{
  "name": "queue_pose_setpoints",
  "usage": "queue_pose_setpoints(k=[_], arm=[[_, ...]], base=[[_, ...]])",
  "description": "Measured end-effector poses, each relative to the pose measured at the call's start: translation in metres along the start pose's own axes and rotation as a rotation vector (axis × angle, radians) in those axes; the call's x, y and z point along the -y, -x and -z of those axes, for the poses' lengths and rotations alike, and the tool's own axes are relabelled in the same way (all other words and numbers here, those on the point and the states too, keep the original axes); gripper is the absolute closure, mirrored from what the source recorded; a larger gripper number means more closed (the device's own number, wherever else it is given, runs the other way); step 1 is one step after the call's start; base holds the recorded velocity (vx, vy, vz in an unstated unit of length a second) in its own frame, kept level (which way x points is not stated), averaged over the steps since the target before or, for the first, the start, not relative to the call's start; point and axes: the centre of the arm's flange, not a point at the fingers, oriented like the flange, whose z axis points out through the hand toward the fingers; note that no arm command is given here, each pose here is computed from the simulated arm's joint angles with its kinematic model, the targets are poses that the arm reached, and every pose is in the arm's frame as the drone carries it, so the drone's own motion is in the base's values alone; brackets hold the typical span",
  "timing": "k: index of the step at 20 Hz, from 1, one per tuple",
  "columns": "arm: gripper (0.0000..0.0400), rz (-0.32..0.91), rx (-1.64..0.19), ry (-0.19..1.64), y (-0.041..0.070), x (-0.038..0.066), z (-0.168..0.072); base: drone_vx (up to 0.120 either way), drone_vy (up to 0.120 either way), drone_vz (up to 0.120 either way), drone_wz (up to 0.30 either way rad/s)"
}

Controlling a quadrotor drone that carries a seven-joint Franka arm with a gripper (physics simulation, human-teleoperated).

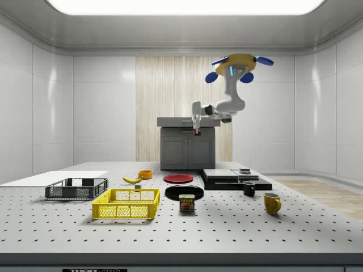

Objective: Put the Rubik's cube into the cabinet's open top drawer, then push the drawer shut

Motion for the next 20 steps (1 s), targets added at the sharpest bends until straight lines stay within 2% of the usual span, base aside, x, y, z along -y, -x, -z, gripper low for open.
queue_pose_setpoints(k=[20], arm=[[0.0075, 0.0, 0.0, 0.0, 0.0, 0.0, 0.0]], base=[[0.0, -0.12, 0.12, 0.0]])
